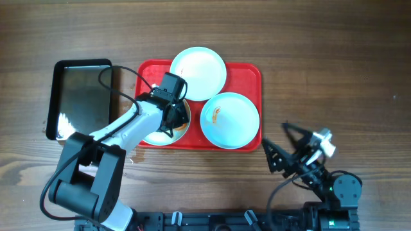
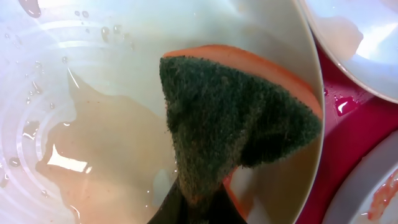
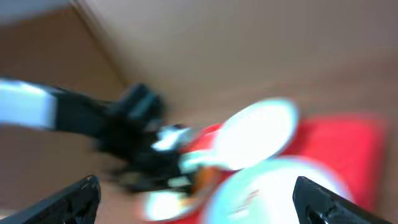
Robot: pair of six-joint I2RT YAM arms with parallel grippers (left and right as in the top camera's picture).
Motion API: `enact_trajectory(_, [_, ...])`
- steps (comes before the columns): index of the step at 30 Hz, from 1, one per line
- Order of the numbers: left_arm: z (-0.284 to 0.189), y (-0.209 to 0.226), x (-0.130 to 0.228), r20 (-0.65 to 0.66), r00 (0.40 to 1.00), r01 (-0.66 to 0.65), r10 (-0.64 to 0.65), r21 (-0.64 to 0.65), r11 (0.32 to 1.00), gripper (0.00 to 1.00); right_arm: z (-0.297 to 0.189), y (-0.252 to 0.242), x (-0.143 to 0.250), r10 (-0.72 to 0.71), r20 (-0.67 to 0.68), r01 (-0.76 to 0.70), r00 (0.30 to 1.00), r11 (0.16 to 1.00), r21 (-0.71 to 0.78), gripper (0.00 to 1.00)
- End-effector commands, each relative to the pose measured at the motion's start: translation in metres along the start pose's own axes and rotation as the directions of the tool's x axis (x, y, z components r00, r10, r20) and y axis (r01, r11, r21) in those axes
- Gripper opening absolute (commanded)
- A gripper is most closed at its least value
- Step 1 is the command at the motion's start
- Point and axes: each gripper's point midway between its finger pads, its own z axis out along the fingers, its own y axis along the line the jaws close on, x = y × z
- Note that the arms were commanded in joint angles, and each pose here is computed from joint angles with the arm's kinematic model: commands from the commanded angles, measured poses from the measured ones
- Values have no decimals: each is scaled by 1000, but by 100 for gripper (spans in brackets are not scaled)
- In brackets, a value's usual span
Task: Clean dirty plates on tray and stack at the side
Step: 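Grasp the lower-left plate rim with the right gripper to hold it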
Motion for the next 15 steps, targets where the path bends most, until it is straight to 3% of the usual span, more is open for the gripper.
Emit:
enact_trajectory(1, [7, 19, 0, 2, 1000, 2, -2, -76, 997, 4, -5, 43, -24, 439, -21, -434, 898, 881, -188, 100])
enact_trajectory(2, [7, 19, 1, -1, 1000, 2, -2, -78, 997, 4, -16, 75, -52, 321, 75, -282, 944, 905, -319, 100])
enact_trajectory(3, [7, 20, 1, -4, 1000, 2, -2, -80, 997, 4, -24, 94, -75, 290, 156, -217, 944, 904, -368, 100])
enact_trajectory(5, [7, 20, 1, -3, 1000, 2, -2, -81, 997, 4, -21, 104, -94, 188, 189, -124, 964, 944, -306, 100])
enact_trajectory(8, [7, 21, 1, -3, 1000, 3, -4, -82, 997, 4, 5, 104, -97, -17, -5, 16, 1000, 984, -177, 100])
enact_trajectory(9, [7, 25, -2, 5, 997, 78, -78, -84, 993, 4, 26, 97, -101, -66, -178, 41, 982, 989, -142, 100])
enact_trajectory(12, [7, 38, -6, -4, 978, 208, -209, -88, 974, 4, 62, 74, -112, -12, -418, -14, 908, 998, -59, 100])
enact_trajectory(15, [6, 45, -8, -48, 963, 264, -267, -56, 963, 4, 95, 26, -103, 53, -623, 110, 780, 969, 221, 100])
